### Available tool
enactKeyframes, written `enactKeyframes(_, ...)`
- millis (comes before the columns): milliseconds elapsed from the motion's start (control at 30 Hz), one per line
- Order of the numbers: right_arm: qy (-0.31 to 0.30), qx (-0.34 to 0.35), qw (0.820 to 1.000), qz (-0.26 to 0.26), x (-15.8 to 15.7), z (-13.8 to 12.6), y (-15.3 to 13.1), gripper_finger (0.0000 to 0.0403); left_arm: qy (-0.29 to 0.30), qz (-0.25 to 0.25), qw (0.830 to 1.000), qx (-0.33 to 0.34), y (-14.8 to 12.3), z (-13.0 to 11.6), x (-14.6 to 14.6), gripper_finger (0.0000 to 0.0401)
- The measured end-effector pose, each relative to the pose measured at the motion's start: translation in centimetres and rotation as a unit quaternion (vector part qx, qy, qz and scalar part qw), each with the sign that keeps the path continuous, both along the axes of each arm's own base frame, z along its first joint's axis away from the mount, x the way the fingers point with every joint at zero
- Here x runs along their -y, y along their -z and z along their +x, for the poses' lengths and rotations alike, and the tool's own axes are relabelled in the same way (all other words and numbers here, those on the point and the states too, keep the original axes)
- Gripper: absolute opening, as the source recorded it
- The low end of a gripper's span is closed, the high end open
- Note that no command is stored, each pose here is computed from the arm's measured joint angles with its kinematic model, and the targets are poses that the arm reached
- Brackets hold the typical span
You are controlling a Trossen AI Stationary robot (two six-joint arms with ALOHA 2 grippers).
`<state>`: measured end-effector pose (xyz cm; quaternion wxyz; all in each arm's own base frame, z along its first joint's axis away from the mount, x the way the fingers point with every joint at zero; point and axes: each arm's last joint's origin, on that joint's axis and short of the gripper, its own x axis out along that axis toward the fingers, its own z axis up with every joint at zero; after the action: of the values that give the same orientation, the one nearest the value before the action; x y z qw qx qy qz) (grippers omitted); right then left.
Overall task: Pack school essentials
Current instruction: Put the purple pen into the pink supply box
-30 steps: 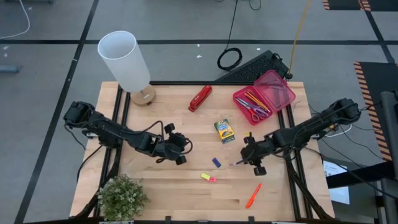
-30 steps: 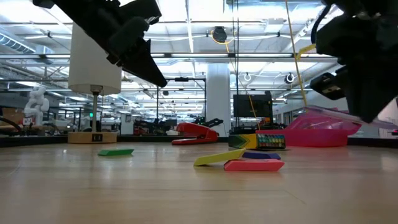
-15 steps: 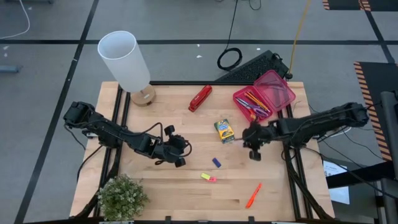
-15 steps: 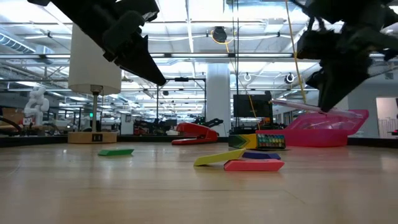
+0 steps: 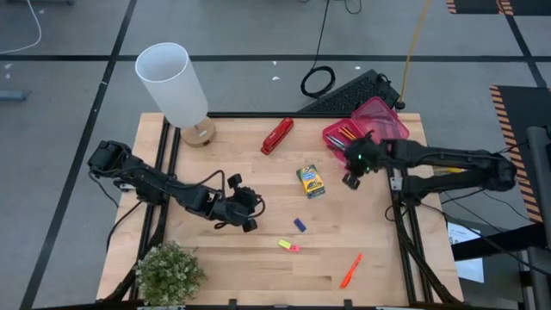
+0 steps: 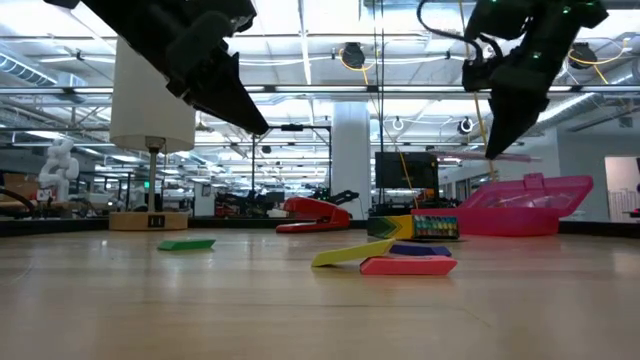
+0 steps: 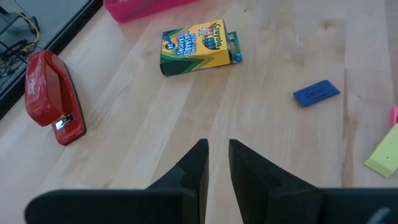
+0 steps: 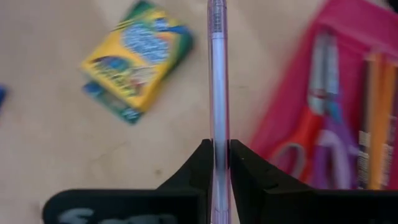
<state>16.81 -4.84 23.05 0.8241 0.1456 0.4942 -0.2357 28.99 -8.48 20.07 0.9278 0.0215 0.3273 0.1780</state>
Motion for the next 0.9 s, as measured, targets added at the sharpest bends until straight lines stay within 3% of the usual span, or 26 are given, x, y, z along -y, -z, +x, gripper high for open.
enactKeyframes(500, 0.164, -0.032, 0.985, -0.04, 8.1, -4.5, -0.2, 0.003, 0.005, -0.002, 1.0, 0.004, 0.0, 0.0, 0.3, 0.0065)
enactKeyframes(900, 0.202, -0.085, 0.976, 0.001, 11.3, -4.2, 2.8, 0.0033, 0.006, -0.008, 1.0, 0.026, -0.4, 0.3, 0.4, 0.0065)
